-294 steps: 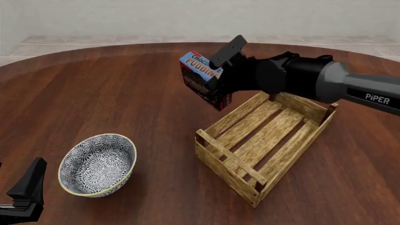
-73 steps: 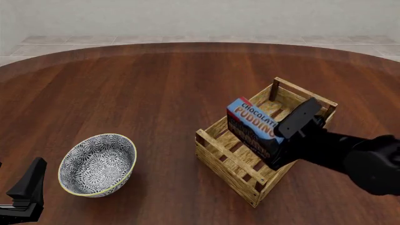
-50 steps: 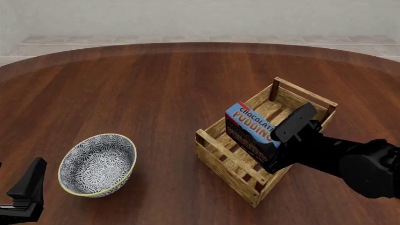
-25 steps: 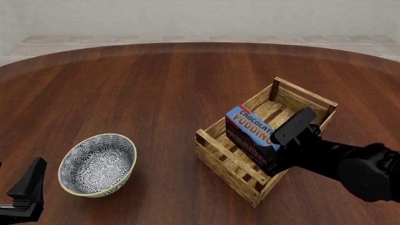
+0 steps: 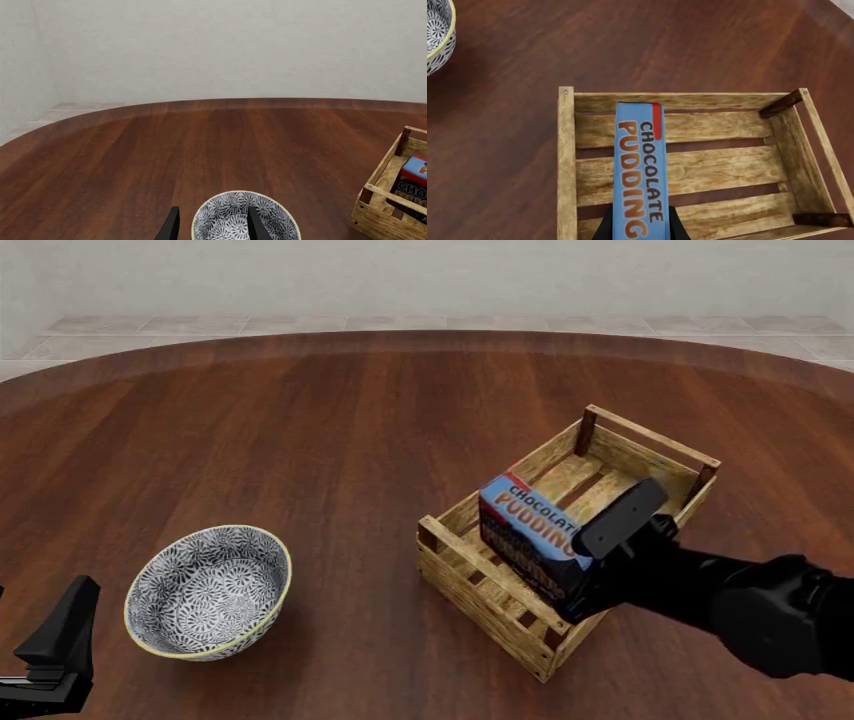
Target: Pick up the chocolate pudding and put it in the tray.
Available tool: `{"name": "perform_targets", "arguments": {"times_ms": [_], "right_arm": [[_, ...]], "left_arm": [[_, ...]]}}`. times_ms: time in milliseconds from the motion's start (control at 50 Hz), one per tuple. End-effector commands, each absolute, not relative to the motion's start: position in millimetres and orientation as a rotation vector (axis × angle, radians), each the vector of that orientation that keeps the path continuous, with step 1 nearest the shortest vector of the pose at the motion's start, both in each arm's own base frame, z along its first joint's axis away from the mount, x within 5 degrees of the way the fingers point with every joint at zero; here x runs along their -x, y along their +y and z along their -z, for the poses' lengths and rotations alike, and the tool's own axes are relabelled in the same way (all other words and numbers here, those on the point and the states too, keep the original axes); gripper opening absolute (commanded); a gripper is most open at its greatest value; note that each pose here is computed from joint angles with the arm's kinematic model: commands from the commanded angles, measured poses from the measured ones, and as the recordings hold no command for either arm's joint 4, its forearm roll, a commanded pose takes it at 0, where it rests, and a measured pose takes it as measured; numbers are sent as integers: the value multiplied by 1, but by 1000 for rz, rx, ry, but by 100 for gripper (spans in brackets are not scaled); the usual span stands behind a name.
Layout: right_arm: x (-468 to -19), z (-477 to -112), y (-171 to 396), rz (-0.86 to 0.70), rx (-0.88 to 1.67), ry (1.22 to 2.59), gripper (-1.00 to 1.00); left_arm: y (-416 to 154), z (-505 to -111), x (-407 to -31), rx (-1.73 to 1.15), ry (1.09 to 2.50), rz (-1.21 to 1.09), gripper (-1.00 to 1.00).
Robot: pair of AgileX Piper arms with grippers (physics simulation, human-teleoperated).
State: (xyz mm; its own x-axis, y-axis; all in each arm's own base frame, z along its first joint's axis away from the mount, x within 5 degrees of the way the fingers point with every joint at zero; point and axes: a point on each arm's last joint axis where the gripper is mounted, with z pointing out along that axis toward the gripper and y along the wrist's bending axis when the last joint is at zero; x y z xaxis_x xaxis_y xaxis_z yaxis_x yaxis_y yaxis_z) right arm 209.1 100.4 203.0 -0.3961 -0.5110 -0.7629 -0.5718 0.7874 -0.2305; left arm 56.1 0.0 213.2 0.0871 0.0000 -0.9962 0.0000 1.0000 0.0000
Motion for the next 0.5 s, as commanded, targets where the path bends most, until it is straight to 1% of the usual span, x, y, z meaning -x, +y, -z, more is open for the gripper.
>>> {"name": "perform_targets", "arguments": {"times_ms": [20,500], "right_arm": [[-210,-199,102,-103,781,2080,-100],[-209,-187,101,-115,759,2098,-100]], "left_arm": [[0,-213,-56,0,1484,0,100],[0,-213,-56,0,1484,0,100]]}}
